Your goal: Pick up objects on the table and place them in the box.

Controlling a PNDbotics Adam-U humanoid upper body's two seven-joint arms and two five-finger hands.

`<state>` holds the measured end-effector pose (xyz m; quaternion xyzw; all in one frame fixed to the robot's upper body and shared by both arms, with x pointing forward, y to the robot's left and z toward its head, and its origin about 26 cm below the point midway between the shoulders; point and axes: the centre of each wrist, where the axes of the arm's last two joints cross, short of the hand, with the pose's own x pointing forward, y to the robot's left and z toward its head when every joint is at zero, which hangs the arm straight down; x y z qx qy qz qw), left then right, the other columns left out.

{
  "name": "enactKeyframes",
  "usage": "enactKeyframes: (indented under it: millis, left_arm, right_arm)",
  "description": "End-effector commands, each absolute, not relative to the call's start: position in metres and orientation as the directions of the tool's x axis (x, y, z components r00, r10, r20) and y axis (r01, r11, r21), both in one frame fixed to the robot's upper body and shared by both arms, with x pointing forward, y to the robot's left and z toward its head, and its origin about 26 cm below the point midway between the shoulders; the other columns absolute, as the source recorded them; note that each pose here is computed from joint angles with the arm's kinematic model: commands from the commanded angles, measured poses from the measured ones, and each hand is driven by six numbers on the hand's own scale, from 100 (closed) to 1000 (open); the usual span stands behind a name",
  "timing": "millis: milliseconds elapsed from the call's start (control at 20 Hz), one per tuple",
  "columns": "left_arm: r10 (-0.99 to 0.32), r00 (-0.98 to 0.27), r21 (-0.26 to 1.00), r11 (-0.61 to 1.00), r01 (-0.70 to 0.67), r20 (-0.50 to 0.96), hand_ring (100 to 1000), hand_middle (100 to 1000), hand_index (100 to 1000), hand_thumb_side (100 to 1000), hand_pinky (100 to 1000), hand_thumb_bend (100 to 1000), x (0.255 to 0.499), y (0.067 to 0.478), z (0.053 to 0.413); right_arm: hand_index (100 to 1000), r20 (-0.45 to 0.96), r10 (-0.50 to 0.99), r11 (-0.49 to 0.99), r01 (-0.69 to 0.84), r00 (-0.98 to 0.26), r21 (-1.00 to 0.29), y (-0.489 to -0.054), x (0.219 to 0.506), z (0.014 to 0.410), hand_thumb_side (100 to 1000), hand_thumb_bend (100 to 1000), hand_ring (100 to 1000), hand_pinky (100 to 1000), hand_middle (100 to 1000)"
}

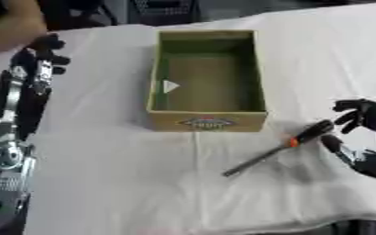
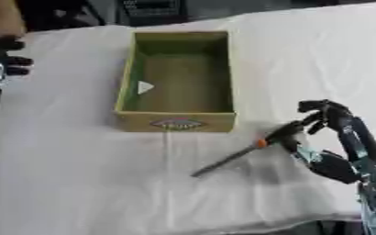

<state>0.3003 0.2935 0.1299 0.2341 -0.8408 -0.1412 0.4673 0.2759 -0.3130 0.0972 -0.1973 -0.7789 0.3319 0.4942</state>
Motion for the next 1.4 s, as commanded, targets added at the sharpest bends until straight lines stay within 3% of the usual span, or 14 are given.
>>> enactKeyframes:
  millis: [50, 700, 1100, 1400]
  left_arm:
    - [-0.529, -0.473, 0.454, 0.848, -0.273, 0.705, 715, 779, 887, 1000, 698, 124, 0.299, 0.295, 0.137]
    - [-0.528, -0.473, 0.455, 0.849, -0.270, 0.705, 715, 779, 887, 1000, 698, 124, 0.299, 0.294, 0.136]
    - [-0.531, -0.474, 0.462, 0.847, -0.263, 0.703, 715, 779, 887, 1000, 698, 125, 0.299, 0.294, 0.136]
    - [-0.532, -0.474, 0.462, 0.846, -0.265, 0.702, 715, 779, 888, 1000, 698, 126, 0.299, 0.294, 0.136]
  right_arm:
    - [808, 0.621, 0.643, 0.695, 0.000, -0.448, -0.719, -0.314, 0.275, 0.104, 545, 605, 603, 513, 690]
    - [807, 0.606, 0.657, 0.678, 0.000, -0.449, -0.735, -0.317, 0.275, 0.106, 545, 603, 607, 518, 692]
    - [799, 0.398, 0.780, 0.486, 0.065, -0.483, -0.872, -0.350, 0.268, 0.144, 548, 581, 624, 545, 704]
    - [799, 0.343, 0.802, 0.433, 0.080, -0.490, -0.898, -0.357, 0.266, 0.152, 549, 576, 628, 550, 707]
